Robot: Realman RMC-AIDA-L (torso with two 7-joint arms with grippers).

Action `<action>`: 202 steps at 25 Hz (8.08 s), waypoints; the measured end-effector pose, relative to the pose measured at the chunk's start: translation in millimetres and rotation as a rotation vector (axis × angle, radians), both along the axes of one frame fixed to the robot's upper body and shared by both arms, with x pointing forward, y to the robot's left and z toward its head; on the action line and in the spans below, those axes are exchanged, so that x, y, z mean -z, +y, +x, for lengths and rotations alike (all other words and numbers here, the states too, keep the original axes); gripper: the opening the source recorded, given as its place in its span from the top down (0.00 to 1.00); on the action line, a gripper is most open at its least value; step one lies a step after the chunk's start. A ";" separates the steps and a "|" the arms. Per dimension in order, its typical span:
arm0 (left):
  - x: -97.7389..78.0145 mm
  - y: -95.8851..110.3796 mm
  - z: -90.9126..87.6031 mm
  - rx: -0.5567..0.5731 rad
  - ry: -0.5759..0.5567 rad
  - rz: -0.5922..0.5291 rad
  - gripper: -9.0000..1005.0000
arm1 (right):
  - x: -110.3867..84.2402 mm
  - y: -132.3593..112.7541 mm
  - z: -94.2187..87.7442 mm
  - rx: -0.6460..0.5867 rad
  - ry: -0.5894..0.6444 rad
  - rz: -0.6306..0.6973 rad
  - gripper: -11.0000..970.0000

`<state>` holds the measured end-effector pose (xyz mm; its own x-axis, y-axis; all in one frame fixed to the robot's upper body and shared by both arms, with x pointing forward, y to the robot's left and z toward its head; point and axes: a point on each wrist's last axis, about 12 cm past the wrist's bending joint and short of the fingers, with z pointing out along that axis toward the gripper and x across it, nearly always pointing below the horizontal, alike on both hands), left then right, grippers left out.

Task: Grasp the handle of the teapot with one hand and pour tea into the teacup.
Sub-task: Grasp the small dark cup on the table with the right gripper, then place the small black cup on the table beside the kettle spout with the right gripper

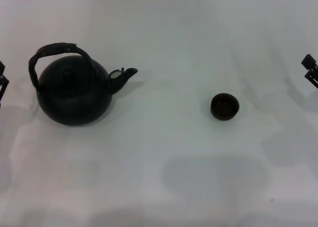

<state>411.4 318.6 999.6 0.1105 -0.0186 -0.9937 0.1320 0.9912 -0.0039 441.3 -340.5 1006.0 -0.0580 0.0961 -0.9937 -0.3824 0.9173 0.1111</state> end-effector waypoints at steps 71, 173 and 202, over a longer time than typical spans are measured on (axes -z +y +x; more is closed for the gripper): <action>1.2 0.5 -3.2 -0.004 0.008 -0.005 0.23 | -34.3 75.5 70.9 -0.782 0.260 -0.489 0.13; 1.6 -0.8 -3.5 0.007 0.011 -0.004 0.23 | -45.5 153.9 96.3 -0.913 0.183 -0.629 0.22; 1.6 -1.4 -4.9 0.021 0.011 -0.001 0.23 | -23.3 176.0 93.8 -0.817 0.245 -0.664 0.17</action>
<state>406.5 317.1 998.1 0.0993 -0.0221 -0.9948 0.1524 0.9883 -0.0068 535.0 -164.5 1029.3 -0.0647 -0.6154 -0.7855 -0.9409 0.2999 -0.1574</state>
